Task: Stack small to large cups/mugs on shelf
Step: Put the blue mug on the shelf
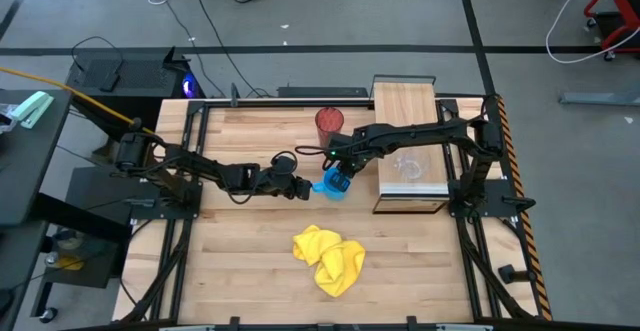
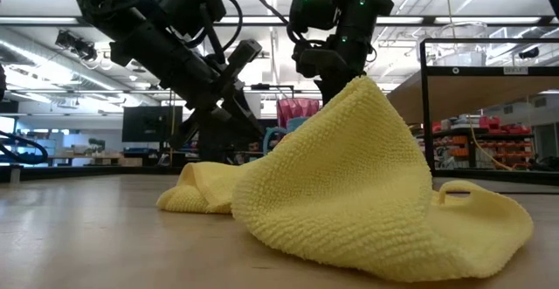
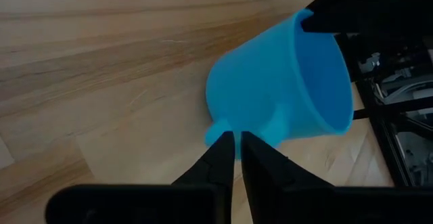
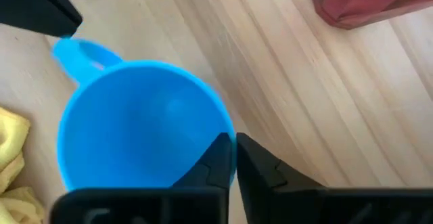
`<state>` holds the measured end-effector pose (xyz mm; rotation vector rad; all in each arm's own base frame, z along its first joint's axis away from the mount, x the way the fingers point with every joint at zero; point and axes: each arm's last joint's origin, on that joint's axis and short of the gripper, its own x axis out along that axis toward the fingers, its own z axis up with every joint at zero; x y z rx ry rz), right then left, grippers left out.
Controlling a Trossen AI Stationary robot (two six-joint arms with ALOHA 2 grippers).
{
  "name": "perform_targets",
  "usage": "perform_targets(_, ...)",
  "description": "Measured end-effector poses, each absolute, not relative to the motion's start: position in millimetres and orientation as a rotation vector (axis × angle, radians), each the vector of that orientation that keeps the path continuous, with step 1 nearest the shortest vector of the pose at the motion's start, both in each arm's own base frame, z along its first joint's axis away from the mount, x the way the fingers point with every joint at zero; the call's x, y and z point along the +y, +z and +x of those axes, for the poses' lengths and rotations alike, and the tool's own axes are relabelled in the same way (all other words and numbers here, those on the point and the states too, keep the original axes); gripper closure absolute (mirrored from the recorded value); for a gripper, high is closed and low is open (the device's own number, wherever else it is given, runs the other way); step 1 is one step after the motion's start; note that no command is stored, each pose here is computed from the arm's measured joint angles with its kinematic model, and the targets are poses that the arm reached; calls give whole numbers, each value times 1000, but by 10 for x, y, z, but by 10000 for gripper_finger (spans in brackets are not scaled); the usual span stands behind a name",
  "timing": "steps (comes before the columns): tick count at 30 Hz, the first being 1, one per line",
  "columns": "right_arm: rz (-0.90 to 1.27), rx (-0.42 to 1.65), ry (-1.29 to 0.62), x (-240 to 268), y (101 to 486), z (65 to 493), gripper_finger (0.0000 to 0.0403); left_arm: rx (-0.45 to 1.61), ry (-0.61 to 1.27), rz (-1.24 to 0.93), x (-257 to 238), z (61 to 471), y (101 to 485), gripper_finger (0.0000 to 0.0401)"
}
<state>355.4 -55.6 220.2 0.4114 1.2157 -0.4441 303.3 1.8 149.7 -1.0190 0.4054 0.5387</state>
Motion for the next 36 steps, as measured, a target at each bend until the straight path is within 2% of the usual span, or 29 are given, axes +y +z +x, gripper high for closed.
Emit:
perform_targets(3, 400, 1217, -436, -556, 2202, 3555, 395, 389, 528, -1022, 17, 3043, 1511, 366)
perform_targets(7, 384, 1222, -424, -549, 2202, 3555, 394, 376, 503, -986, 17, 3041, 1564, 375)
perform_targets(14, 371, 1250, -418, -547, 2291, 3547, 399, 323, 469, -924, 54, 2947, 1837, 391)
perform_targets(24, 309, 1187, -428, -569, 3006, 3611, 401, 353, 572, -869, 172, 2724, 2019, 378)
perform_targets(31, 239, 1222, -474, -598, 3492, 3456, 402, 355, 588, -851, 178, 2700, 2035, 391)
perform_targets(36, 262, 1261, -521, -723, 3756, 3275, 402, 360, 585, -837, 177, 2699, 2033, 385)
